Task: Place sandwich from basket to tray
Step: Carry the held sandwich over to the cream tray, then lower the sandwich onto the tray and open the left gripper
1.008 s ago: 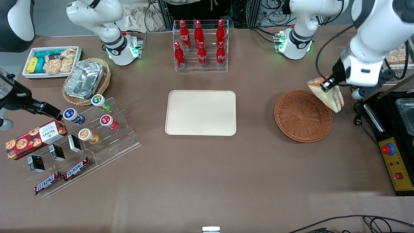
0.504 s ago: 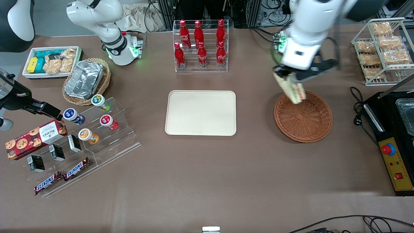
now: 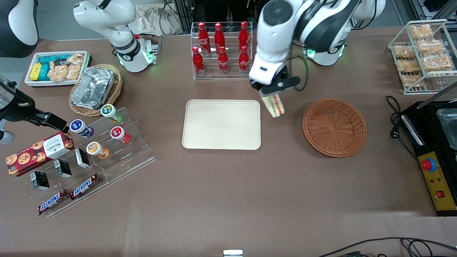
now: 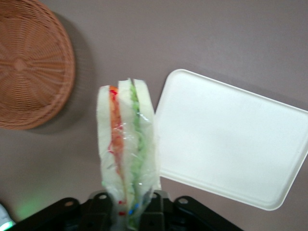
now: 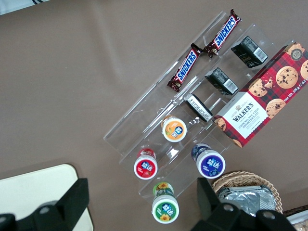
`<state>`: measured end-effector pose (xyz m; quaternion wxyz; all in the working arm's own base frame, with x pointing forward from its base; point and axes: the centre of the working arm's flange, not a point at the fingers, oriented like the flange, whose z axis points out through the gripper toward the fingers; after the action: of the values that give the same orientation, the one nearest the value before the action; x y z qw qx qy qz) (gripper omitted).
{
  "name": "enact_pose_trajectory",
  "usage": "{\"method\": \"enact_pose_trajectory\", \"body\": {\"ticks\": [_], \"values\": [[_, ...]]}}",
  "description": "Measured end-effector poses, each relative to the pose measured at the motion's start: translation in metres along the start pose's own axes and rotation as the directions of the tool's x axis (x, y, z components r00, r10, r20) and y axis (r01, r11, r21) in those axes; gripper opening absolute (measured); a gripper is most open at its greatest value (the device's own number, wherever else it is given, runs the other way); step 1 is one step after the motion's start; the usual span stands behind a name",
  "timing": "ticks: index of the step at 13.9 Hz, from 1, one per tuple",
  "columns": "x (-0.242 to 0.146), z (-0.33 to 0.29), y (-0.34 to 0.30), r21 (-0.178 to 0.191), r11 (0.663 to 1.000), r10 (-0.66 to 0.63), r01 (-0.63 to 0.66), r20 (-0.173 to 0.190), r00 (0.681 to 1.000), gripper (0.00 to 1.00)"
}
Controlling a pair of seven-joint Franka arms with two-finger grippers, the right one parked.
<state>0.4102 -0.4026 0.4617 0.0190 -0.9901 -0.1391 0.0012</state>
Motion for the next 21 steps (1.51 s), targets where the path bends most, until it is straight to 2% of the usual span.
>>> {"method": "enact_pose_trajectory", "body": {"ticks": [5, 9, 12, 17, 21], "values": [[-0.005, 0.096, 0.018, -0.048, 0.998, 0.044, -0.044, 0.003, 0.999, 0.20], [-0.027, 0.139, 0.041, -0.088, 0.994, 0.063, -0.062, 0.005, 0.998, 0.20], [-0.033, 0.155, 0.048, -0.091, 0.992, 0.081, -0.081, -0.009, 0.997, 0.20], [-0.032, 0.199, 0.047, -0.080, 0.989, 0.121, -0.126, -0.068, 0.990, 0.20], [-0.035, 0.225, 0.041, -0.058, 0.987, 0.148, -0.152, -0.069, 0.987, 0.19]]}}
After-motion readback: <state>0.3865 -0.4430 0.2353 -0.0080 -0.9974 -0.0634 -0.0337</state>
